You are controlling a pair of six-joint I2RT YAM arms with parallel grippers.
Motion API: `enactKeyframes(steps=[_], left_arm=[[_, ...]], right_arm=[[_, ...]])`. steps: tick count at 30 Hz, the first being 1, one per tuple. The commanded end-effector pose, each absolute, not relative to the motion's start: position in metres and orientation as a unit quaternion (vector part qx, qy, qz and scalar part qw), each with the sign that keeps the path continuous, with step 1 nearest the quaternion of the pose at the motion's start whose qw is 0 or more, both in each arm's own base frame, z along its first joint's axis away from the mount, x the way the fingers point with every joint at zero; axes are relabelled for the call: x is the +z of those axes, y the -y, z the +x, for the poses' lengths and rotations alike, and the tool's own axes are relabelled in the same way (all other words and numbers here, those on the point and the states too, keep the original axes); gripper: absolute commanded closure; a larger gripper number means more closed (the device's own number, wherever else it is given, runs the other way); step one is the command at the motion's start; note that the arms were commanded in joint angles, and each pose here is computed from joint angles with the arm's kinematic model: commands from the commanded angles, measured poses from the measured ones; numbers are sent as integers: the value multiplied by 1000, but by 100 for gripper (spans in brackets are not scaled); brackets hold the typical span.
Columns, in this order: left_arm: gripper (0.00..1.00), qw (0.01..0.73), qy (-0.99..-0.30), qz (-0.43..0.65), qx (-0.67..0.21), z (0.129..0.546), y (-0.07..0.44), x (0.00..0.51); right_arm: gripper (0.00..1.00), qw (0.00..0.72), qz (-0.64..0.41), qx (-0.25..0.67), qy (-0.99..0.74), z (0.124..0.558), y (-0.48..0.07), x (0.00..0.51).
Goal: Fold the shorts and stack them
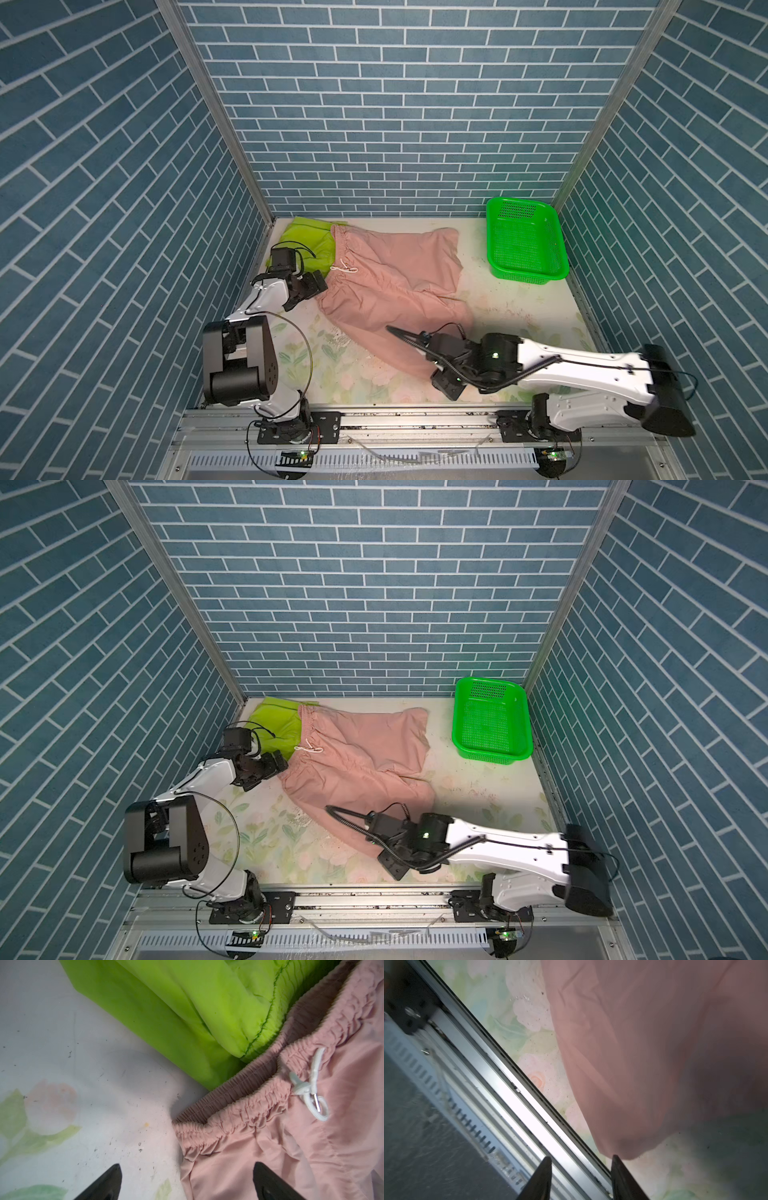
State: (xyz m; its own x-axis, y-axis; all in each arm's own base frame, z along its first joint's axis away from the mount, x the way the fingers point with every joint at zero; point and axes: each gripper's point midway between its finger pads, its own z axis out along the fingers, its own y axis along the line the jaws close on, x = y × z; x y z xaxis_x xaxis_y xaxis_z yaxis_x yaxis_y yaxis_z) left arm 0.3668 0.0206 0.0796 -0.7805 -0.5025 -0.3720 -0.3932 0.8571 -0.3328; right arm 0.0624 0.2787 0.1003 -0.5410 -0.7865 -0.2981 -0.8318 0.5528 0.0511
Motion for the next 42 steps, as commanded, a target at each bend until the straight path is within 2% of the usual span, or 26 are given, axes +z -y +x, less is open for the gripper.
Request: enactKeyframes(steps=[1, 8, 18, 24, 32, 42], left_arm=[[0, 241, -928, -251, -130, 369, -25, 87], [0, 244, -928, -252, -122, 364, -29, 89], [0, 236, -931, -245, -130, 367, -27, 86], [0, 222, -936, -245, -123, 362, -27, 67], [0, 198, -935, -247, -162, 363, -13, 44], [0, 237, -928, -230, -171, 372, -7, 74]], right_arm=[[52, 161, -522, 58, -836, 67, -301, 89], [50, 168, -523, 59, -834, 66, -298, 72], [48, 189, -516, -2, -836, 89, -283, 51], [47, 224, -505, -46, -832, 110, -274, 50], [43, 206, -501, -71, -837, 113, -281, 37], [42, 193, -463, -82, -861, 114, -282, -2]])
